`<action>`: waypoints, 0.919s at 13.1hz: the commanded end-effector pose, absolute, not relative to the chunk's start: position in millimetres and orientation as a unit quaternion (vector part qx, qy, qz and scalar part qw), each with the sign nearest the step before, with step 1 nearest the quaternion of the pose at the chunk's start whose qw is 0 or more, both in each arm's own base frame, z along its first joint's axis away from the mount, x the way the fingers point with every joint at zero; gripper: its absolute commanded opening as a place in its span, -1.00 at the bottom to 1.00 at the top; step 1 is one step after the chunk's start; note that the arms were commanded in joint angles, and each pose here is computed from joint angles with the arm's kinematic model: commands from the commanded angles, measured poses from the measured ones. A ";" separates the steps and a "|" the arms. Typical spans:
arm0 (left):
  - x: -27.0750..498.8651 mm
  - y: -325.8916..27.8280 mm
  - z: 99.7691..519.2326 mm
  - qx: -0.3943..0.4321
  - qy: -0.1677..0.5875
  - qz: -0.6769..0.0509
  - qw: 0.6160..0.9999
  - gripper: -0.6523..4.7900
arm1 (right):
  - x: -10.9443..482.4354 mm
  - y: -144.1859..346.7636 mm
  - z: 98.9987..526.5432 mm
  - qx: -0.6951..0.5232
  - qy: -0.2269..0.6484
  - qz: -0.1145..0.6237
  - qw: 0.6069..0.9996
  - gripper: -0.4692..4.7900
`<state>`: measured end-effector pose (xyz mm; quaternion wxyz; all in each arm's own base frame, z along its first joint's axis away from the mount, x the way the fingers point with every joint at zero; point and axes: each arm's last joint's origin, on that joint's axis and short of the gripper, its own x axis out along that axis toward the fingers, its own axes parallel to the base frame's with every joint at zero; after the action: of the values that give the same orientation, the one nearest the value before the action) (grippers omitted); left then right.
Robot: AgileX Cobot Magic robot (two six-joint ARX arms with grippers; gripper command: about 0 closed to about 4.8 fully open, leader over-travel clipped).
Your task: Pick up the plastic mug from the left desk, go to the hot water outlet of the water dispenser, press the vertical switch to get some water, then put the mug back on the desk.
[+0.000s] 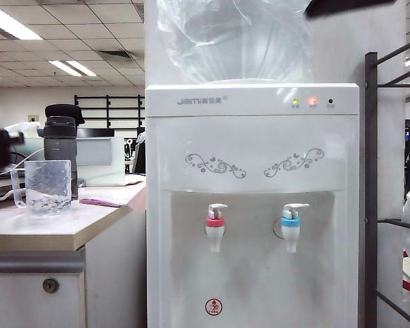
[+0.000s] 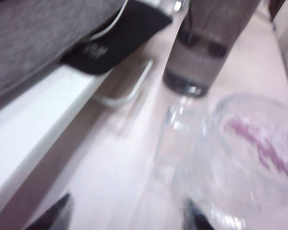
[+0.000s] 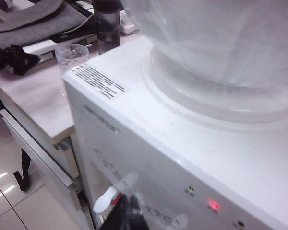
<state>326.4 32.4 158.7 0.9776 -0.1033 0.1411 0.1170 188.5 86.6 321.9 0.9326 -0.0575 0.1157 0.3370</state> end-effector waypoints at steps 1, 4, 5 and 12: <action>275.5 26.0 209.8 -0.108 0.140 0.090 0.980 -0.77 | 137.6 65.7 341.4 -0.051 0.098 0.337 0.935 -0.83; 223.3 19.0 251.1 -0.112 0.066 0.059 0.990 -0.78 | 96.3 48.5 338.3 -0.028 0.059 0.332 0.941 -0.83; 208.3 16.6 259.2 -0.112 0.055 0.054 0.991 -0.78 | 87.1 44.6 333.2 -0.020 0.049 0.330 0.943 -0.83; 99.8 5.5 213.5 -0.178 0.016 0.010 0.984 -0.78 | 84.2 43.7 215.9 0.050 -0.009 0.333 0.942 -0.83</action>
<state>100.6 5.5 217.9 0.9839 -0.1761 0.0272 0.0106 82.8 43.1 214.6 0.9422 0.0343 0.0219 0.3326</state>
